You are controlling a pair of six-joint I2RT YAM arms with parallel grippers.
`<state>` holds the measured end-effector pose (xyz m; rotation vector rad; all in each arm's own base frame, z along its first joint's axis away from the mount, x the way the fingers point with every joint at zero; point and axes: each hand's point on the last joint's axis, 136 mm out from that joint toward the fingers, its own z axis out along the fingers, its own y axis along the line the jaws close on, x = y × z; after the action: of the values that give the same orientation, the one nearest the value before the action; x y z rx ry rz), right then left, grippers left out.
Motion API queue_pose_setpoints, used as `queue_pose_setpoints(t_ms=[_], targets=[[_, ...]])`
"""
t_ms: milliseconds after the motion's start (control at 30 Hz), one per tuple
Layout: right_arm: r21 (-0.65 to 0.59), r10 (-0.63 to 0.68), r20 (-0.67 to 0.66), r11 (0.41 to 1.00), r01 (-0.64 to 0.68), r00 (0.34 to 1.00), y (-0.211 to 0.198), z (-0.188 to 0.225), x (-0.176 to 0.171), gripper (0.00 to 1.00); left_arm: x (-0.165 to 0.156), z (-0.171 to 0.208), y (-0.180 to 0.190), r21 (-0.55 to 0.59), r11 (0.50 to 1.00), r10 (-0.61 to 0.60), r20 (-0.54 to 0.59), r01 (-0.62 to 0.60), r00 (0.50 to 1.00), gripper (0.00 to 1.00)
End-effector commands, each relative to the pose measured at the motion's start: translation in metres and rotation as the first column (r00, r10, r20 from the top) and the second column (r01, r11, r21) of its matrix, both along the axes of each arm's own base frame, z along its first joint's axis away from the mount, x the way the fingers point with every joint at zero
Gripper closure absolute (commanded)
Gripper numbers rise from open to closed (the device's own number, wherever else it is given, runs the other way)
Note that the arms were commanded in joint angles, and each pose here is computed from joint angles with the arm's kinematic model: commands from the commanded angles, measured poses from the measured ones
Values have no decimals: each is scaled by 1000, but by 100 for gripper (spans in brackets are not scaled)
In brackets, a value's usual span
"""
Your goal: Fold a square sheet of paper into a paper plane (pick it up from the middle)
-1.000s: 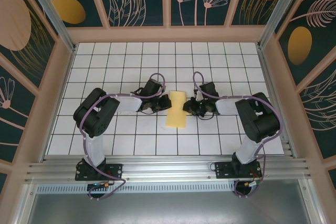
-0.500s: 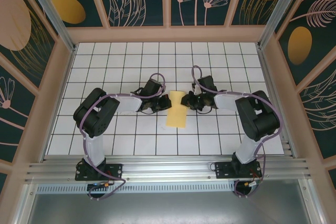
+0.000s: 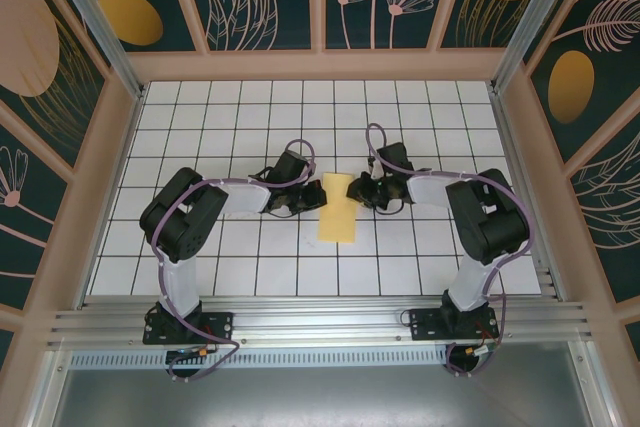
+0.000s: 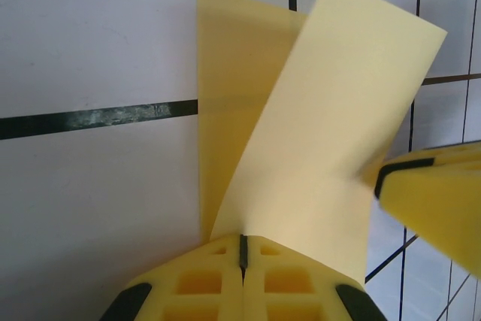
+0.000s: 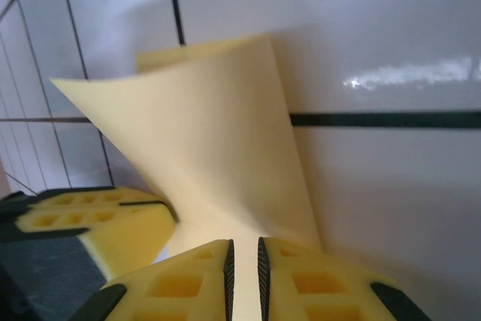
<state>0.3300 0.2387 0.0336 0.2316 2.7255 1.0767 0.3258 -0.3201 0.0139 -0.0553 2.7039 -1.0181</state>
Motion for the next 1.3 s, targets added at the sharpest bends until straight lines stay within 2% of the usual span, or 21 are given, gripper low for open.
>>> queue_pose_setpoints(t_ms=[0, 133, 300, 433, 600, 700, 833, 1100, 1267], targets=[[14, 12, 31, 1000, -13, 999, 1, 14, 11, 80, -26, -44, 23, 135, 991, 2, -107, 13, 994, 100], [-8, 18, 0, 1000, -18, 1000, -2, -2, 11, 80, -26, -45, 22, 134, 991, 0, -108, 14, 994, 100], [-96, -41, -105, 995, 31, 994, -20, -36, 0, 80, -26, -44, 22, 134, 991, 0, -106, 15, 994, 100], [-58, -33, -75, 998, 29, 997, -14, -21, 6, 80, -27, -44, 23, 137, 990, -3, -106, 18, 994, 100], [20, -14, -3, 1000, 14, 1000, 0, 23, 27, 79, -27, -44, 23, 139, 990, -5, -106, 20, 994, 100], [29, -12, 18, 1000, 12, 1000, 3, 31, 37, 79, -27, -44, 23, 138, 990, -3, -105, 18, 994, 100], [49, -5, -14, 999, 5, 1000, 3, 19, 37, 79, -27, -44, 23, 139, 990, -6, -103, 21, 995, 100], [-50, -49, -106, 998, 44, 993, -17, -31, 22, 79, -28, -44, 24, 137, 990, -9, -100, 23, 995, 100], [-87, -65, -94, 995, 57, 993, -22, -27, 29, 79, -28, -44, 24, 138, 990, -7, -101, 21, 995, 100]])
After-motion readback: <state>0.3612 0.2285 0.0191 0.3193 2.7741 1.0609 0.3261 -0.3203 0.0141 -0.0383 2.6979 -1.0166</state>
